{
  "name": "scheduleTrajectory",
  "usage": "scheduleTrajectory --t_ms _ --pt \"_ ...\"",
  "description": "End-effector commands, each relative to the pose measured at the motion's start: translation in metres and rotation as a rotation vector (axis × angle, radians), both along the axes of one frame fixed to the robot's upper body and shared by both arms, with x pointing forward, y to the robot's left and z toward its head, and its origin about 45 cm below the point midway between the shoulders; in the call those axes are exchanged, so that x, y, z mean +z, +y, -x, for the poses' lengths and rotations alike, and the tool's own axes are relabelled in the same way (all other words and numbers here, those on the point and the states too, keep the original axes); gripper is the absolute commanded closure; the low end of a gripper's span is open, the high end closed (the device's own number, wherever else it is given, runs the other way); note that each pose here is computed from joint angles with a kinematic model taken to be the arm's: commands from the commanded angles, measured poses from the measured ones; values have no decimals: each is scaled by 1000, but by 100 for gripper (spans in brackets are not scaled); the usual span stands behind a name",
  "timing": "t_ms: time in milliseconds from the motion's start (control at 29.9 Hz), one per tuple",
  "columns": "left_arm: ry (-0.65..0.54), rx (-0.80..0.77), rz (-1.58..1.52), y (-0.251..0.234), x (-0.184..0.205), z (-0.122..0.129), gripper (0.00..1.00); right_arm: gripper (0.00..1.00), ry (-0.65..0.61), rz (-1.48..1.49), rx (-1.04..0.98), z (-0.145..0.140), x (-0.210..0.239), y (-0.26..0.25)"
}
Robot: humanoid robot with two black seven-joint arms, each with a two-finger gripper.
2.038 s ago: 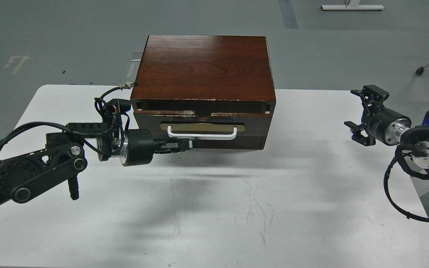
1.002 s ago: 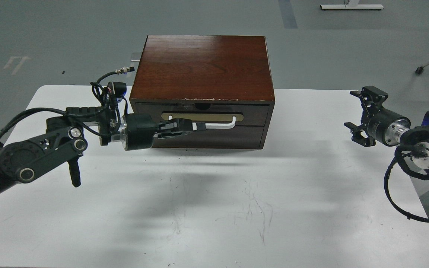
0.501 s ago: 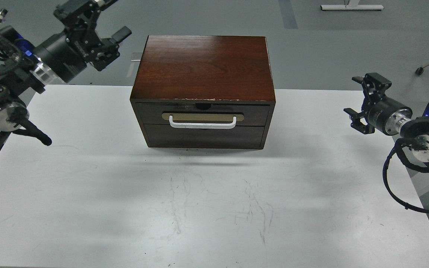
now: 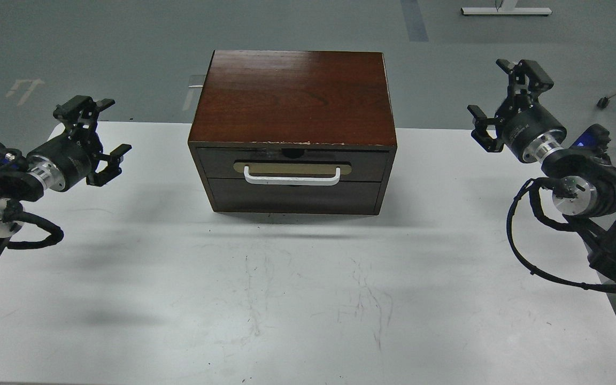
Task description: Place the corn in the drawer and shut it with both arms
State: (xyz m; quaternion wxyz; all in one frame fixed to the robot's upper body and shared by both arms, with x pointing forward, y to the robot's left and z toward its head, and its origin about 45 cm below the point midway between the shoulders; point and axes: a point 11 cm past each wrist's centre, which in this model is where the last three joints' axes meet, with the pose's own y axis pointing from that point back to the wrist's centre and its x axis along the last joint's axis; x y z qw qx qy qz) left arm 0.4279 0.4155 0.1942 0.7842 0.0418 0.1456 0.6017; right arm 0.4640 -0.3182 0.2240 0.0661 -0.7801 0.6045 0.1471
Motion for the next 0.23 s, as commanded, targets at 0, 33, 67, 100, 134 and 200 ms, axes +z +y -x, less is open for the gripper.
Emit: scheduleTrajectory --t_ms 0,33,67,100,134,200 --pt "-3 1 5 0 0 0 2 0 -1 -13 31 0 -3 16" --pt "-9 2 10 -1 1 -1 2 0 3 -16 48 1 -6 22" --pt "-9 3 14 -1 1 -1 2 0 3 -20 57 1 -6 26" --pt "-13 8 24 -1 3 -1 2 0 6 -22 71 2 -8 31" --pt "-14 13 32 0 3 -1 2 0 7 -23 73 3 -8 31" --pt "-18 14 36 -1 4 -2 2 0 8 -25 65 3 -9 27"
